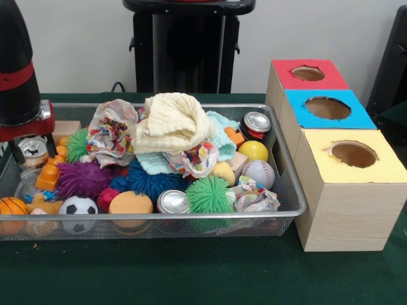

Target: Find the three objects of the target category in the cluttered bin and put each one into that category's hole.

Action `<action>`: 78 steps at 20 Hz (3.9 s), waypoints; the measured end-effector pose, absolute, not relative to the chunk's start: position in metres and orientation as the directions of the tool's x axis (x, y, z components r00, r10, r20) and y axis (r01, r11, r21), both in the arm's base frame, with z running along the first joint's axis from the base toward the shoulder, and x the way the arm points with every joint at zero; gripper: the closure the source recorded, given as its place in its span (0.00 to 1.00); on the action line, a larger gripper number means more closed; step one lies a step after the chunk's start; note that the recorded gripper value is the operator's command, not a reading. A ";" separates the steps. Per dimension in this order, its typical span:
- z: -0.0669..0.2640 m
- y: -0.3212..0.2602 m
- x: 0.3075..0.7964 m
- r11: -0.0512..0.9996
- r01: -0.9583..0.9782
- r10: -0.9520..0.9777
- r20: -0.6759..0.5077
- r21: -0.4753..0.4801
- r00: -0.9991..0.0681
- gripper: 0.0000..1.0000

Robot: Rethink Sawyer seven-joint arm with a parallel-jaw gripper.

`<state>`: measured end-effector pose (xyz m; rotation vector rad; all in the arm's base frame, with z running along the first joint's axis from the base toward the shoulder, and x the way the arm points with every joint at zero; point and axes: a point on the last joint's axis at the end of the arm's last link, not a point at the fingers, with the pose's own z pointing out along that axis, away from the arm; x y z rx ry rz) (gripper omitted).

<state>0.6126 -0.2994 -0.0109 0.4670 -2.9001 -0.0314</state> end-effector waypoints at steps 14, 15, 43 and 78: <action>-0.010 -0.305 0.613 0.952 -0.300 -0.305 0.185 0.055 -0.934 0.00; -0.010 -0.305 0.614 0.953 -0.299 -0.304 0.184 0.055 -0.935 0.00; 0.020 -0.313 0.629 0.955 -0.295 -0.298 0.178 0.046 -0.938 0.00; -0.021 -0.287 0.635 0.945 -0.311 -0.323 0.133 0.100 -0.937 0.00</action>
